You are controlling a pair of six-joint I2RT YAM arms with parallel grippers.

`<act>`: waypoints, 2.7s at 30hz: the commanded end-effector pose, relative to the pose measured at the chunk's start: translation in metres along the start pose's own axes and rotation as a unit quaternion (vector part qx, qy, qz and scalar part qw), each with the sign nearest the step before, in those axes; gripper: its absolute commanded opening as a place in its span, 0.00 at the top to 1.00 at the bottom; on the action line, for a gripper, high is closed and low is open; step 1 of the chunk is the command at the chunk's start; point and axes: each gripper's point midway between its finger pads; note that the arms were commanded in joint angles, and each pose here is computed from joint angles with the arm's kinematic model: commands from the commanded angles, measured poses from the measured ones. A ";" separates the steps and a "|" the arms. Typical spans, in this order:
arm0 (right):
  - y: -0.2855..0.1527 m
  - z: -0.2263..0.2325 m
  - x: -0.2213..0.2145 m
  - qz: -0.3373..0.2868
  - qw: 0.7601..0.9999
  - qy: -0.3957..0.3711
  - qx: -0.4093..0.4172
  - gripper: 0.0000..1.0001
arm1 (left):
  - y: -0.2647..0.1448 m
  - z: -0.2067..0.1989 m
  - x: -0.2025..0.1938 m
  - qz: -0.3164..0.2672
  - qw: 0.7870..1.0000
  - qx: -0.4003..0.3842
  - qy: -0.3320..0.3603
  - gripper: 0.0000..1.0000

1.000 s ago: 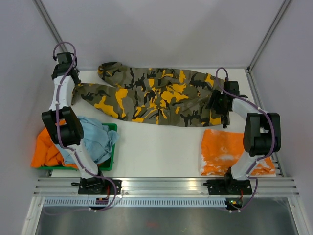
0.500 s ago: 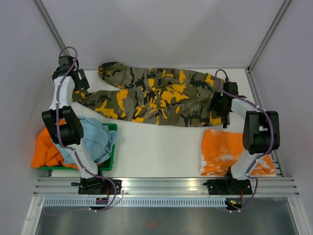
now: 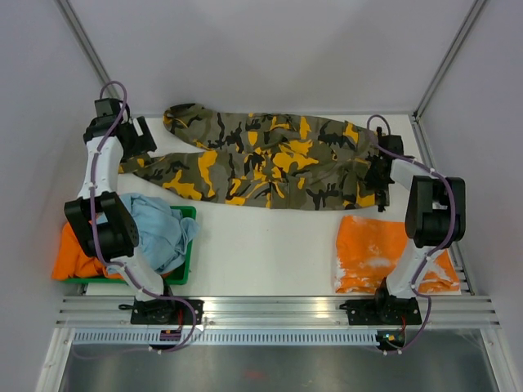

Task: Fold and stack the trousers
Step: Flatten the trousers out

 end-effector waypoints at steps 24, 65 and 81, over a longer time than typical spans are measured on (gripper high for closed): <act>-0.034 -0.051 0.066 -0.088 0.996 0.008 -0.026 1.00 | 0.044 -0.017 -0.095 0.054 0.971 -0.011 -0.233 0.02; -0.066 0.008 0.007 -0.062 0.993 -0.023 0.102 0.99 | 0.055 0.004 -0.001 -0.002 0.984 0.101 -0.149 0.23; -0.058 0.012 -0.008 -0.042 0.992 -0.018 0.118 0.95 | 0.090 0.059 -0.034 -0.082 0.923 -0.038 -0.374 0.10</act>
Point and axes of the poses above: each gripper's point midway between its finger pads, its own y axis out along the fingers, its own z axis along the line the jaws close on, x = y × z, and after that the axes turned 3 degrees about y, right-handed
